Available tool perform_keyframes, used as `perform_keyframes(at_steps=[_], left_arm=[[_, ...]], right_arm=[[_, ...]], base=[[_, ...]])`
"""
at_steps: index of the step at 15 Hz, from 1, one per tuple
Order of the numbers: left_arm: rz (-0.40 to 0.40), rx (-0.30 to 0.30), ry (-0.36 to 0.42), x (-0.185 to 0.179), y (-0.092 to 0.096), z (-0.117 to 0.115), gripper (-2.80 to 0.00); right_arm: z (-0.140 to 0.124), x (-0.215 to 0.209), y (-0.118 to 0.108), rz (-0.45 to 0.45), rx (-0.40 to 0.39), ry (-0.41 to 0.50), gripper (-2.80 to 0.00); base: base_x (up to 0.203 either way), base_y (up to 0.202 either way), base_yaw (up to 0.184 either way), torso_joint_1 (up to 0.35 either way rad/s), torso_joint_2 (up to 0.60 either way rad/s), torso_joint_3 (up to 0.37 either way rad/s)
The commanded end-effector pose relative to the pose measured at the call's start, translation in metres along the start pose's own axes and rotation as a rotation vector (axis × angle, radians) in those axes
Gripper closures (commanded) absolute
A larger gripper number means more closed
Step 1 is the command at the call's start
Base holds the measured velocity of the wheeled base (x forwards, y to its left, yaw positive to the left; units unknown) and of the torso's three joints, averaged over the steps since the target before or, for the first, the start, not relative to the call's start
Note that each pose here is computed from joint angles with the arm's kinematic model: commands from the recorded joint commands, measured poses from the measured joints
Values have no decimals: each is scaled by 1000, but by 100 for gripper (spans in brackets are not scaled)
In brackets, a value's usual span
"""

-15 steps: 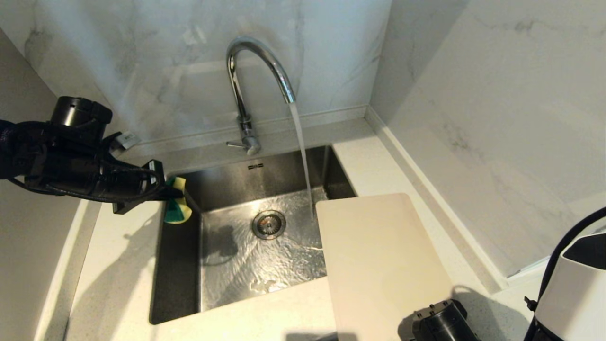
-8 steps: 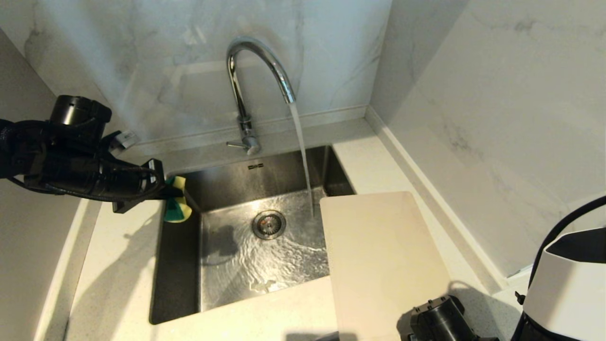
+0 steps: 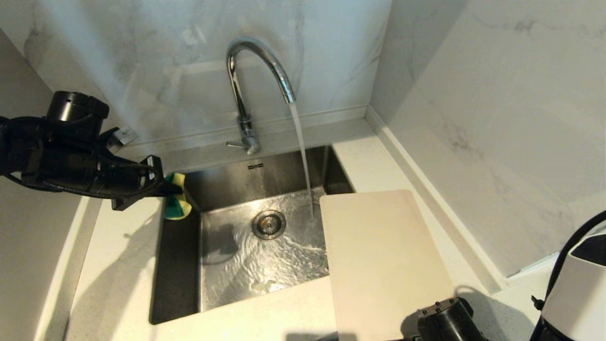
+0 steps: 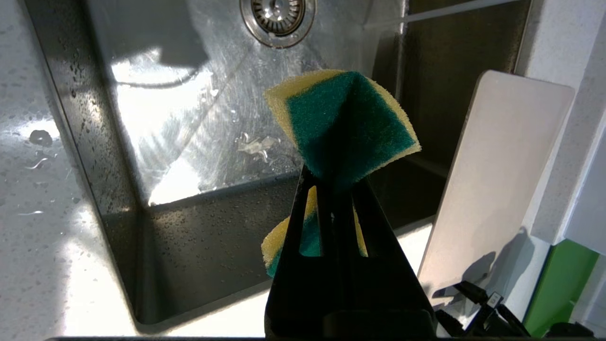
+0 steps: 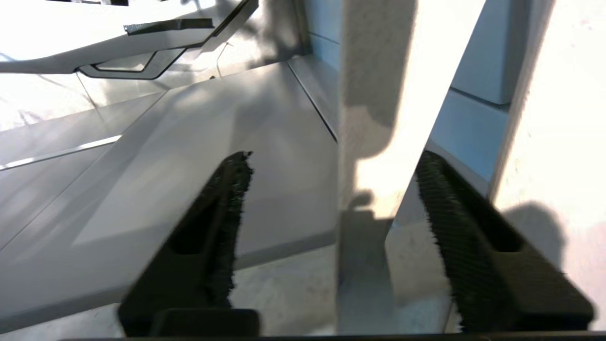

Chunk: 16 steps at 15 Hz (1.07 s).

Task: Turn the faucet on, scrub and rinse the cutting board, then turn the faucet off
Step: Put down the cutting board, then put down the cleaning cloth

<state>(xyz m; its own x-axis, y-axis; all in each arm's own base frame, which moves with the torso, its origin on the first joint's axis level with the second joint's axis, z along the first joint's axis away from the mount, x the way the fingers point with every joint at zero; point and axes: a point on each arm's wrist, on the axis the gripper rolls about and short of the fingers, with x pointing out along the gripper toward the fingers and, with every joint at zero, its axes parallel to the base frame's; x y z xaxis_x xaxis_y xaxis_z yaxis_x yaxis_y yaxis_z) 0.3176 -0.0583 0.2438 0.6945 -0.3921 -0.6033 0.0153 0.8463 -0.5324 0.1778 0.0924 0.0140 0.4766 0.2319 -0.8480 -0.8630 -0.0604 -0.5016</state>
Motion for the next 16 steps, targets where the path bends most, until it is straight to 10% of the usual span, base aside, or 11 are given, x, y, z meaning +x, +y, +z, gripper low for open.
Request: perform_keyframes(at_steps=[1, 16], left_arm=[[-3, -2, -5, -3, -2, 0, 0], [11, 4, -40, -38, -18, -8, 0]], right_arm=[[1, -12, -2, -49, -6, -22, -280], [9, -83, -23, -375, 46, -246, -280]], base=[[0, 0, 0, 0, 0, 0], [0, 0, 0, 0, 0, 0]])
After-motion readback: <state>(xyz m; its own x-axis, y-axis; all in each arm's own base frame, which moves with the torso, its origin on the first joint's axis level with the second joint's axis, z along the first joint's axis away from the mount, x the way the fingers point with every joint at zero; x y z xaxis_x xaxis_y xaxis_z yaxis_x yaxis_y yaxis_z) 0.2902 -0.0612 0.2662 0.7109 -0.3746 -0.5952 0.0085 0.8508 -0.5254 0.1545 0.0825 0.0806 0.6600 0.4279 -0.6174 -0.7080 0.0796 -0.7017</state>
